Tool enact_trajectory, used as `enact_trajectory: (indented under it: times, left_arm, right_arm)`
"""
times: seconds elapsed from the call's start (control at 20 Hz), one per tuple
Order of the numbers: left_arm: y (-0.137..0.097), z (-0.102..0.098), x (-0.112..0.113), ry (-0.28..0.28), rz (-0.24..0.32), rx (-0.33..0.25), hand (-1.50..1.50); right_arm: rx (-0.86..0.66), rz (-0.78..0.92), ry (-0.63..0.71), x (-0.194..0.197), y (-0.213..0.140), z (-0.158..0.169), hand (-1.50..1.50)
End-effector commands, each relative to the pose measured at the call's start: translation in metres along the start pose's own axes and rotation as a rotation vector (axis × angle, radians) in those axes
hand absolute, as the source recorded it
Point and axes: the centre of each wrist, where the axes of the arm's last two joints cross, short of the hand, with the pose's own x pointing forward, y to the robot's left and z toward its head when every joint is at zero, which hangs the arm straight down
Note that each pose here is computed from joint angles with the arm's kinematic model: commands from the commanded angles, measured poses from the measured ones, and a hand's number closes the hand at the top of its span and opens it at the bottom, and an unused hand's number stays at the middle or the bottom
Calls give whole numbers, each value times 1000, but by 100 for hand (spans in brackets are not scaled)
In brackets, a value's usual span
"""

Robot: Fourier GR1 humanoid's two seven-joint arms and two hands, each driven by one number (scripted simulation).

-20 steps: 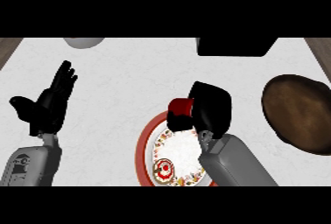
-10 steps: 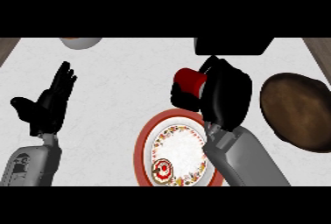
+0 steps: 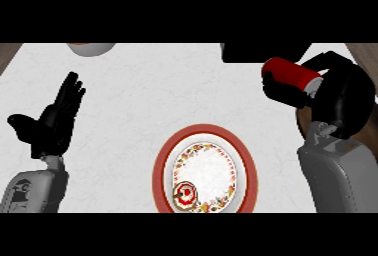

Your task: Pick the can from the plate and place it in the pan

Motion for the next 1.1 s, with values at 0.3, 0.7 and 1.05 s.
enact_trajectory:
  times: [0.3, 0.7, 1.05]
  left_arm:
    - [2, 1, -4, -10, 1, -1, 0]
    - [-9, 7, -7, -8, 8, -30, 0]
    - [-11, -7, 10, -8, 4, -25, 0]
  right_arm:
    - [-120, 210, 81, -145, -9, -83, 150]
    - [-142, 190, 152, -223, 4, -137, 150]
    - [-9, 17, 240, -255, 11, -151, -150]
